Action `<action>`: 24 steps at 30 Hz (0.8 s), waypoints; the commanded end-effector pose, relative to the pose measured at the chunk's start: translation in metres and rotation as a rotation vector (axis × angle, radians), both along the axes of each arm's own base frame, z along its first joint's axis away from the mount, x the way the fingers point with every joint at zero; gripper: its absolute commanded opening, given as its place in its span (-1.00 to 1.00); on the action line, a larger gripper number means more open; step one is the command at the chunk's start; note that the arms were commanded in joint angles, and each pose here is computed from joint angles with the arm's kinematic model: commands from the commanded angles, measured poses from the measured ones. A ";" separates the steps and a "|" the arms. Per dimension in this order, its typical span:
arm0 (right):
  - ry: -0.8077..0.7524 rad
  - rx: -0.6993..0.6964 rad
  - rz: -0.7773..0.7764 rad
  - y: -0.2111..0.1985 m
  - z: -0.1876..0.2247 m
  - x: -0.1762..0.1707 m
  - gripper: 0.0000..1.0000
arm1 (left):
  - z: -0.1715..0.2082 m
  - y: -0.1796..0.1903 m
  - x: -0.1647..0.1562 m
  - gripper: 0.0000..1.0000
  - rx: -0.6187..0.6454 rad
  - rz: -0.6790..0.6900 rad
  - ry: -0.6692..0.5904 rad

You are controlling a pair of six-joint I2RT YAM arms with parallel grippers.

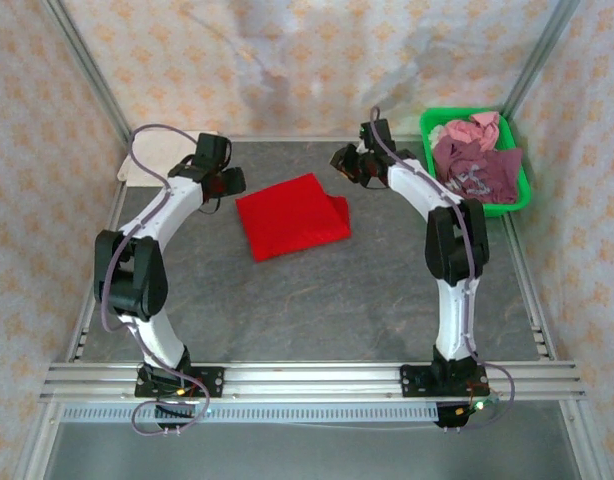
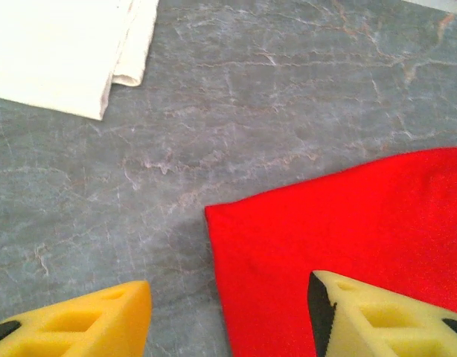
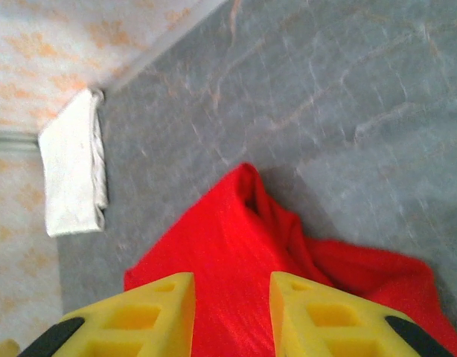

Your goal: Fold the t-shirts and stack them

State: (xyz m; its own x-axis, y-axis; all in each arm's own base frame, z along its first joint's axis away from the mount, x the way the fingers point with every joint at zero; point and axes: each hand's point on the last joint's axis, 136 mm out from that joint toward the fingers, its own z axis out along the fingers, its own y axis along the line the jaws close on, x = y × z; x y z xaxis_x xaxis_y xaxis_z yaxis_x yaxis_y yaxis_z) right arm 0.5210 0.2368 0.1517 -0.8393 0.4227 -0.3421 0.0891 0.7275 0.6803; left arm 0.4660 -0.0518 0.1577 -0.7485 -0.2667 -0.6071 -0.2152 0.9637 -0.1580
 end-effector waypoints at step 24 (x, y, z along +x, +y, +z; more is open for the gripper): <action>0.175 0.000 0.135 0.032 -0.129 -0.111 -0.90 | -0.110 -0.119 -0.048 -0.04 -0.112 -0.254 0.103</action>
State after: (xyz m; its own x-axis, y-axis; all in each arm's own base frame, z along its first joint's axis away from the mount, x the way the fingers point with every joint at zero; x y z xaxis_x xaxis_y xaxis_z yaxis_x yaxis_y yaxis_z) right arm 0.4290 0.2696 0.0305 -0.9315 0.3009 -0.2042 0.0880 0.7316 0.6761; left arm 0.4169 -0.1702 0.0333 -0.8840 -0.1044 -0.4557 0.0056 0.9723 -0.2336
